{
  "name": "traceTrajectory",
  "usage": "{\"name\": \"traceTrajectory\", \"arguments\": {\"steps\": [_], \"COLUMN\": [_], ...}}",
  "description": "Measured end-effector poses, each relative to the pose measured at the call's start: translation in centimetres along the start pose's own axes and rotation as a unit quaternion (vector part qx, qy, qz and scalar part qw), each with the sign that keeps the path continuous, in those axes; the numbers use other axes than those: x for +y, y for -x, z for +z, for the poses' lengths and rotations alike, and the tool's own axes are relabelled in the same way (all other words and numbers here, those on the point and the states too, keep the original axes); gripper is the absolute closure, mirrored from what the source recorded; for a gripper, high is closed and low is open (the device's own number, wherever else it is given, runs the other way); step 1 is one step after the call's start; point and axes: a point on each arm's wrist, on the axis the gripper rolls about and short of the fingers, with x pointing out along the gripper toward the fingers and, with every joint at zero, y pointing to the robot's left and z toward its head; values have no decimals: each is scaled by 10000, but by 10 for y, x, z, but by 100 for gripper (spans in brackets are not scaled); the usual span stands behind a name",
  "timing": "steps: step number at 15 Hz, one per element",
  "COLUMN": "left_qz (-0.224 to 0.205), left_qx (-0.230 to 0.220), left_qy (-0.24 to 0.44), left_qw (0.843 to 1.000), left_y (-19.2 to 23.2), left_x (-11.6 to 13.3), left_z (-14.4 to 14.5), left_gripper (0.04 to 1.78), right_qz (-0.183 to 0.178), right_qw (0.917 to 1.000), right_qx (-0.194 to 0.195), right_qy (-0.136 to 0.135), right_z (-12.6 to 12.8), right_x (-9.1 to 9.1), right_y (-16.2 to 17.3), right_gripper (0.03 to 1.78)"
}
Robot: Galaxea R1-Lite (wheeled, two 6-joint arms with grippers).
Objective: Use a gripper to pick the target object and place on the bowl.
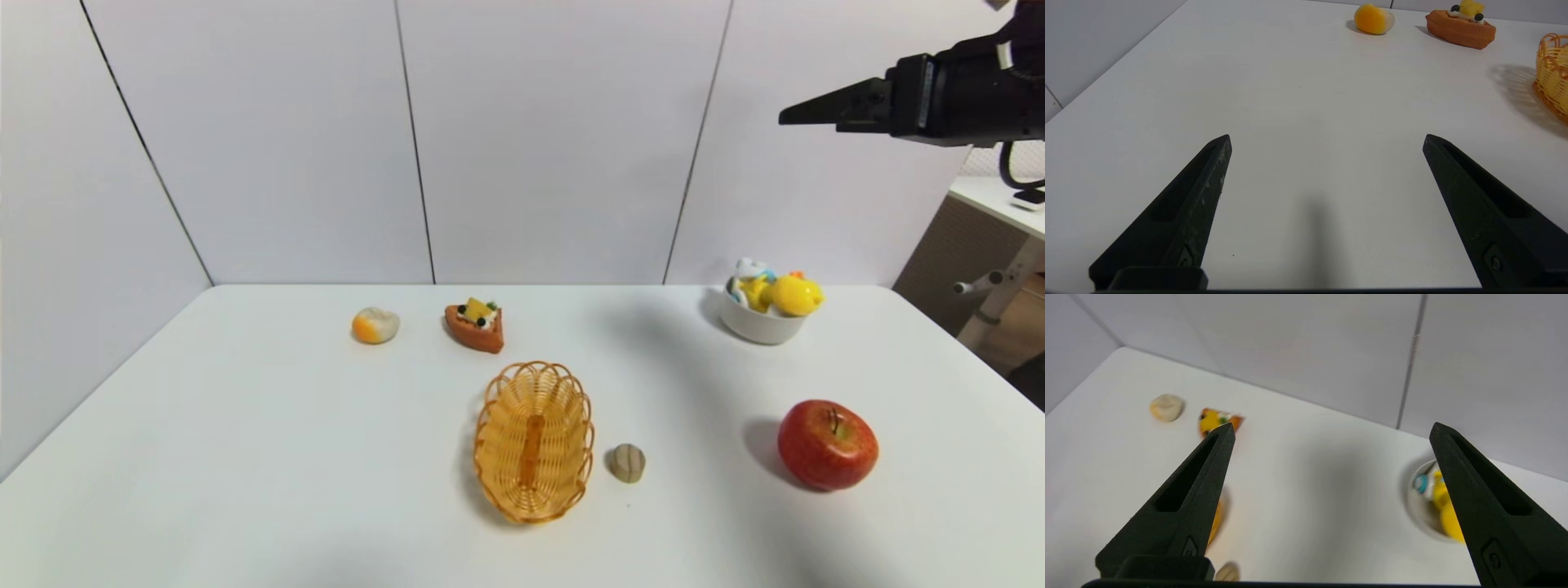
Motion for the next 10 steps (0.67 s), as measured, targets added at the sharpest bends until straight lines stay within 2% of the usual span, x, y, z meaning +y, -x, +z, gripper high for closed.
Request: {"name": "traceTrajectory", "arguments": {"steps": [3,5,7,10], "left_qz": [0,2,0,2], "left_qx": [0,0,0,0], "left_qy": [2,2,0,2], "left_qw": [10000,10000,10000,10000], "left_y": [0,0,0,0], "left_x": [0,0,0,0], "left_z": [0,0,0,0], "left_gripper": [13,13,13,13], "right_qz": [385,440,341,-214], "right_qw": [9992,9988,9988,9980], "right_qx": [42,121,234,411], "right_qy": [69,155,272,418], "right_z": [-17,-37,-61,-101], "right_x": [29,42,52,63], "right_y": [41,67,92,127], "right_gripper": [14,13,13,12]}}
